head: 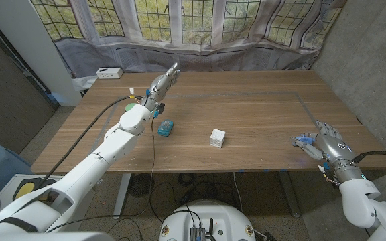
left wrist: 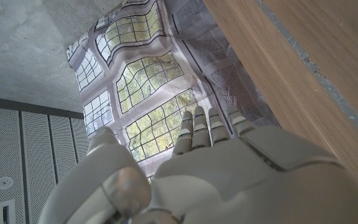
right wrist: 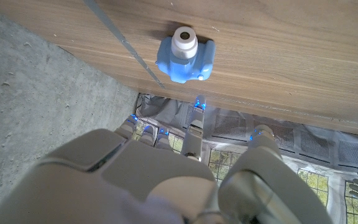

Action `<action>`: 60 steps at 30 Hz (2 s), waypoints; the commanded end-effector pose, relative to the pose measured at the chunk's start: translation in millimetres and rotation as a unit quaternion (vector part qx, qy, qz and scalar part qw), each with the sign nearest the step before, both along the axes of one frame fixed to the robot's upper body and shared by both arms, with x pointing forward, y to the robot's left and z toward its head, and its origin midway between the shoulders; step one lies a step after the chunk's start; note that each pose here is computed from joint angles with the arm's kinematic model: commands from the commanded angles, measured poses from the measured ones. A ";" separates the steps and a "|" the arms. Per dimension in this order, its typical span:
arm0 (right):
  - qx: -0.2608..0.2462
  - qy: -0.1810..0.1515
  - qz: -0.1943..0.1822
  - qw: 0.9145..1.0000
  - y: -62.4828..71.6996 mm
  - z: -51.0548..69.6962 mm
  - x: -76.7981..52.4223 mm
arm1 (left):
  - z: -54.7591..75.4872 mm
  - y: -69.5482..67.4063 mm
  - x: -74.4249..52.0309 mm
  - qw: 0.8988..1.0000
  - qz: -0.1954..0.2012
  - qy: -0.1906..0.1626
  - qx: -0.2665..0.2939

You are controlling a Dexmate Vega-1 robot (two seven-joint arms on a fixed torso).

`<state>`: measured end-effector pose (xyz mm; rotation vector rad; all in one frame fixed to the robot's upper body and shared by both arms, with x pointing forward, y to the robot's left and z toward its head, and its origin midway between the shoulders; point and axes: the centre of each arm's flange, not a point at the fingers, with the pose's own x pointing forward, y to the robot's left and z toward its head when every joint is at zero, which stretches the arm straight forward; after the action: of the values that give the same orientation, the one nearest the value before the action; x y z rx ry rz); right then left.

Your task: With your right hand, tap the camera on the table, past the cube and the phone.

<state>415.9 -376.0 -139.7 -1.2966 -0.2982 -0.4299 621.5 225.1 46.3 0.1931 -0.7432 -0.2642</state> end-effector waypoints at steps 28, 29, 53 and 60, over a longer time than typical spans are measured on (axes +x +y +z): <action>-0.007 0.028 -0.001 1.000 -3.2 -6.5 14.6 | -7.2 0.1 -0.8 1.000 0.004 0.010 0.000; -0.007 0.028 -0.003 1.000 -3.3 -6.9 14.1 | -7.5 0.1 -0.8 1.000 0.004 0.011 0.000; -0.009 0.034 -0.008 0.999 1.8 -7.2 12.7 | -9.1 0.9 4.2 1.000 -0.001 0.018 0.004; -0.012 0.041 -0.015 0.999 1.8 -4.4 12.8 | -10.0 1.3 6.6 1.000 -0.002 0.019 0.000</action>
<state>428.9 -375.9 -147.4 -1.3252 -0.2328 -0.3979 625.0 225.9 37.0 0.1950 -0.7069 -0.2692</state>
